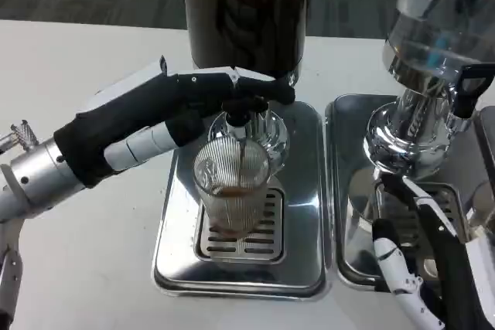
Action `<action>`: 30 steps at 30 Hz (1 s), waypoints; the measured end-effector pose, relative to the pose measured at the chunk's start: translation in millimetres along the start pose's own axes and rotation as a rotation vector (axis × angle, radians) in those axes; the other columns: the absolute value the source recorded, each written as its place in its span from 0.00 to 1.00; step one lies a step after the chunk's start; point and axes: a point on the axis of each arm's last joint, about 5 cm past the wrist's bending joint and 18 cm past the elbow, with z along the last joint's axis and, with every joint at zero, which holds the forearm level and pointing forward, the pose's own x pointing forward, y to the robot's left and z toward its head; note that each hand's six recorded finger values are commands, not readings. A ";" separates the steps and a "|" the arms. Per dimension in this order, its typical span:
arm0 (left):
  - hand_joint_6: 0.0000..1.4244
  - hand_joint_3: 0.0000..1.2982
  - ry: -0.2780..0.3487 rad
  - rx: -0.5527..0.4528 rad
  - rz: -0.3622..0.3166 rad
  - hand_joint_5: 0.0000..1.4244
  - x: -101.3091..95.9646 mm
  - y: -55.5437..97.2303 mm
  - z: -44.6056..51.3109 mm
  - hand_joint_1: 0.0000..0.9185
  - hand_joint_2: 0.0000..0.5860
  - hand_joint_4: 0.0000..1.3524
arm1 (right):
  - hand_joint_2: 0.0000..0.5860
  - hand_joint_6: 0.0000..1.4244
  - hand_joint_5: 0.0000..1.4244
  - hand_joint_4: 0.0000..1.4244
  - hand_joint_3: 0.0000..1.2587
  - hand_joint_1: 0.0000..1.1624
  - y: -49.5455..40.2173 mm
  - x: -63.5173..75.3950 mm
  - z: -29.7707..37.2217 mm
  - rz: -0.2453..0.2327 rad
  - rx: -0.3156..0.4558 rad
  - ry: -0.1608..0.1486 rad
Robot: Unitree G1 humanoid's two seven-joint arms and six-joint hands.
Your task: Grasp the cup under the faucet to collect the drink, then remove the cup.
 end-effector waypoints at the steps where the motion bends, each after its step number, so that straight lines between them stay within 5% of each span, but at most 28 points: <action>1: 0.16 0.25 0.000 0.000 0.001 0.11 0.0 0.0 0.0 0.00 0.17 0.16 | 0.54 0.06 0.11 0.12 0.15 0.22 0.5 1.7 0.6 0.015 0.007 -0.005; 30: 0.17 0.24 0.003 0.015 0.026 0.11 -4.1 -3.2 -1.5 0.00 0.16 0.16 | 0.41 0.03 0.05 0.05 0.08 0.30 14.6 41.8 3.0 0.189 0.061 -0.065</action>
